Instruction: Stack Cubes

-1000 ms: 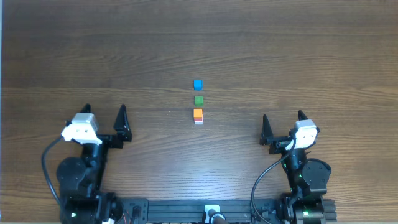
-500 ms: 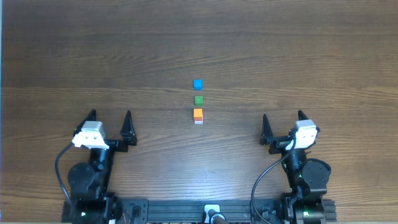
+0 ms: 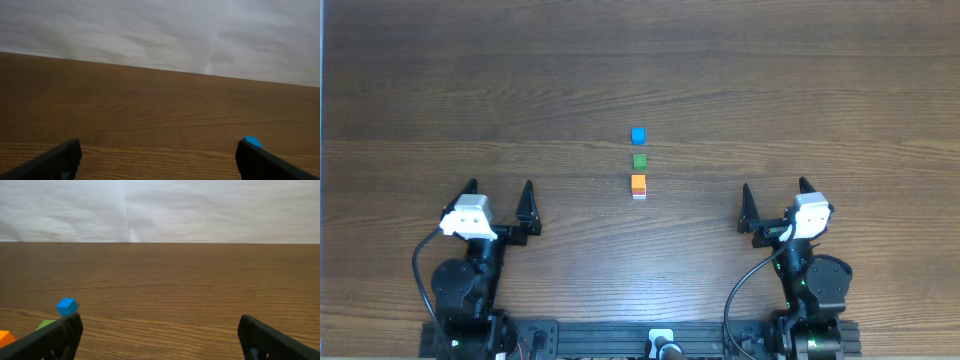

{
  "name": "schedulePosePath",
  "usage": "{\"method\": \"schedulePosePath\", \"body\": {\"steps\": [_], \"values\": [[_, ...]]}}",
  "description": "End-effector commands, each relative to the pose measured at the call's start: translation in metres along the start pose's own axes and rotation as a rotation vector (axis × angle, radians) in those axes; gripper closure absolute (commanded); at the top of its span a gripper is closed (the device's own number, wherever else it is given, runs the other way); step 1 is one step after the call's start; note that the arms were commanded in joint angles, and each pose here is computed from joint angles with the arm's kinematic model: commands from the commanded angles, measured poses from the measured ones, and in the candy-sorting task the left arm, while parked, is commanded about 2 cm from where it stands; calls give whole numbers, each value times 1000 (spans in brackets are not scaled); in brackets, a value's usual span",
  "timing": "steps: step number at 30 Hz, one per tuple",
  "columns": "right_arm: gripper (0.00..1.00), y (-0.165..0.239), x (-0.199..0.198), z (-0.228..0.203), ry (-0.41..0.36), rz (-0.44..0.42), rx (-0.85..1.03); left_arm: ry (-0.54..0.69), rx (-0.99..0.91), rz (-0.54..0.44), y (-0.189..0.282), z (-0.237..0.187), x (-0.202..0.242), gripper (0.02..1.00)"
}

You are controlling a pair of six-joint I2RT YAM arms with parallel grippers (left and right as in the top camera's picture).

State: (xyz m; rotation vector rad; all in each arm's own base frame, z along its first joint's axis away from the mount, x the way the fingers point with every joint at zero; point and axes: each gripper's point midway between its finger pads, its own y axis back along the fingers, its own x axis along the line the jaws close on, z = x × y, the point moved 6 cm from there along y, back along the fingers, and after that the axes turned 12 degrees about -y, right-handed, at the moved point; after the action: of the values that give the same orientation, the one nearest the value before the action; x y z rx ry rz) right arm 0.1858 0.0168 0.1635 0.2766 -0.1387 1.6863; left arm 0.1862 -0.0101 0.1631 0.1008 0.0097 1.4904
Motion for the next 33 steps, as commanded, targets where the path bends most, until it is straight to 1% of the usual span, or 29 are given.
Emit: {"method": "schedulePosePath", "body": {"steps": [1,3,4,6,7,9,11,13,15,17,20,24,26,30,33], "values": [[9,0,-2,-2,4,-8,2,-15,-2,-16,0,-1,-2,18],[9,1,1,15,15,-5,-91,-15,-2,-16,0,-1,-2,18],[12,2,0,23,4,-13,-133,-15,-2,-17,0,-1,-2,18],[7,4,8,38,-104,50,-208,-15,-2,-16,0,-1,-2,18],[7,6,13,43,-128,92,-226,-15,-2,-16,0,-1,-2,18],[9,10,25,52,-118,180,-233,-15,-2,-16,0,-1,-2,18],[7,14,32,62,-112,213,-230,-15,-2,-16,0,-1,-2,18],[7,19,36,74,-101,211,-224,-15,-2,-16,0,-1,-2,18],[7,26,42,94,-60,202,-215,-15,-2,-16,0,-1,-2,18],[9,31,50,117,-36,202,-199,-15,-2,-16,0,-1,-2,20],[9,33,66,153,11,234,-123,-15,-2,-16,0,-1,-2,20],[9,14,83,191,-3,264,76,-15,-2,-16,0,-1,-2,18],[7,-3,88,203,-30,262,188,-15,-2,-16,0,-1,-2,18],[9,-44,105,209,-62,274,401,-15,-2,-16,0,-1,-2,18],[9,-83,122,192,-52,270,559,-15,-2,-16,0,-1,-2,18]]}}
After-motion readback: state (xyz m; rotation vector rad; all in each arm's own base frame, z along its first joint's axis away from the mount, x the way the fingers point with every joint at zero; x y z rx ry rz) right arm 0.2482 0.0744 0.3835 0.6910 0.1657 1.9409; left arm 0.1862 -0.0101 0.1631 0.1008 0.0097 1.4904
